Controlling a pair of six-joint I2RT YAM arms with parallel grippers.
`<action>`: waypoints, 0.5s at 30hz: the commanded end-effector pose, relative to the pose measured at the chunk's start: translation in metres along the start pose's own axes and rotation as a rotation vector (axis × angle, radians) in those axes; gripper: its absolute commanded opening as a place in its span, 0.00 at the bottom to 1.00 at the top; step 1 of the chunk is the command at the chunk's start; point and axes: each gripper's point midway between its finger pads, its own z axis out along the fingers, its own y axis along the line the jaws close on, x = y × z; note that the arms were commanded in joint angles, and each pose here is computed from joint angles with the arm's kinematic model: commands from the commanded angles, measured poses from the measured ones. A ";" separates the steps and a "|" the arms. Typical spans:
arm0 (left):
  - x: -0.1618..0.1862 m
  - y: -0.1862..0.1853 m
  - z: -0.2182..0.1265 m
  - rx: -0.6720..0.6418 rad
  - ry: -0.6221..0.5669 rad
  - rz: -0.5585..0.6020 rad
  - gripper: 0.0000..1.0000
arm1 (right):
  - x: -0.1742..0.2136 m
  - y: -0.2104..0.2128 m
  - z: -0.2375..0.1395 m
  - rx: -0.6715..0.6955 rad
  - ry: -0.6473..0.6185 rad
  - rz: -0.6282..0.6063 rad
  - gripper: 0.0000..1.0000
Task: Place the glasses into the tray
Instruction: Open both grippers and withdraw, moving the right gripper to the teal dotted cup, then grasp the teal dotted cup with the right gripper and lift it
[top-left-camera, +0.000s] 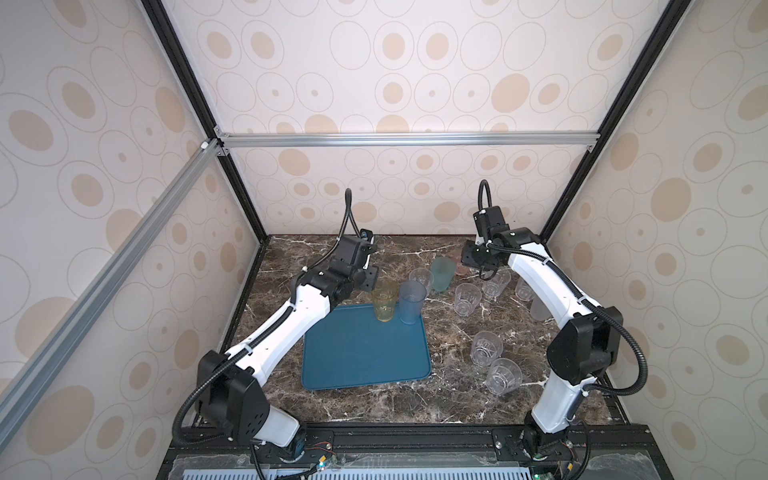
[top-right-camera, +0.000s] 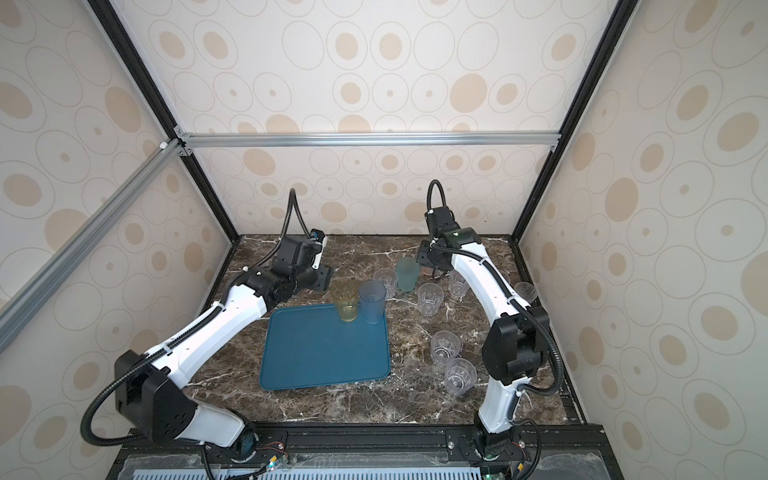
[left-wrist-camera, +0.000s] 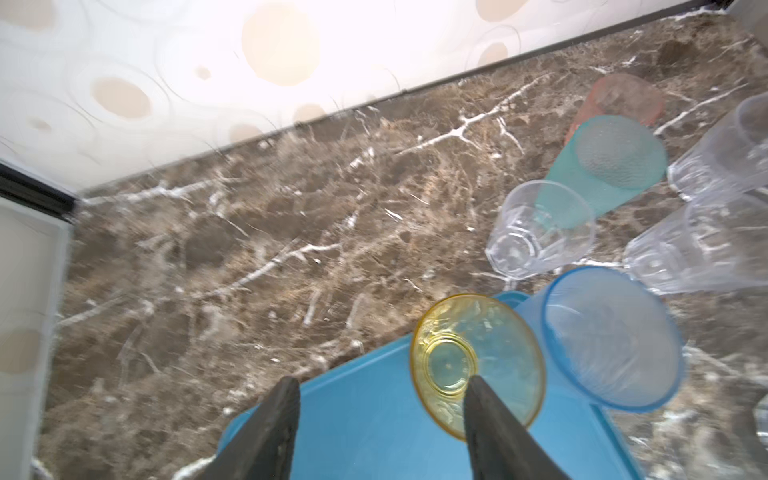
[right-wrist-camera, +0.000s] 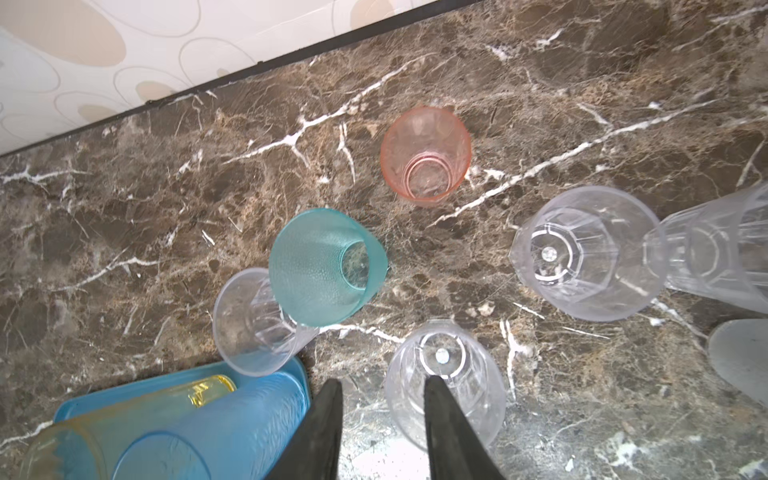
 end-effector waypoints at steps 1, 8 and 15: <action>-0.041 0.015 -0.023 -0.060 -0.275 0.005 0.71 | 0.009 0.003 0.018 -0.005 0.069 -0.013 0.36; -0.022 0.021 -0.030 -0.079 -0.352 0.005 0.78 | 0.015 0.007 0.050 -0.016 0.121 -0.017 0.37; -0.011 0.021 -0.021 -0.085 -0.305 -0.004 0.78 | 0.025 0.010 0.084 -0.019 0.184 -0.020 0.31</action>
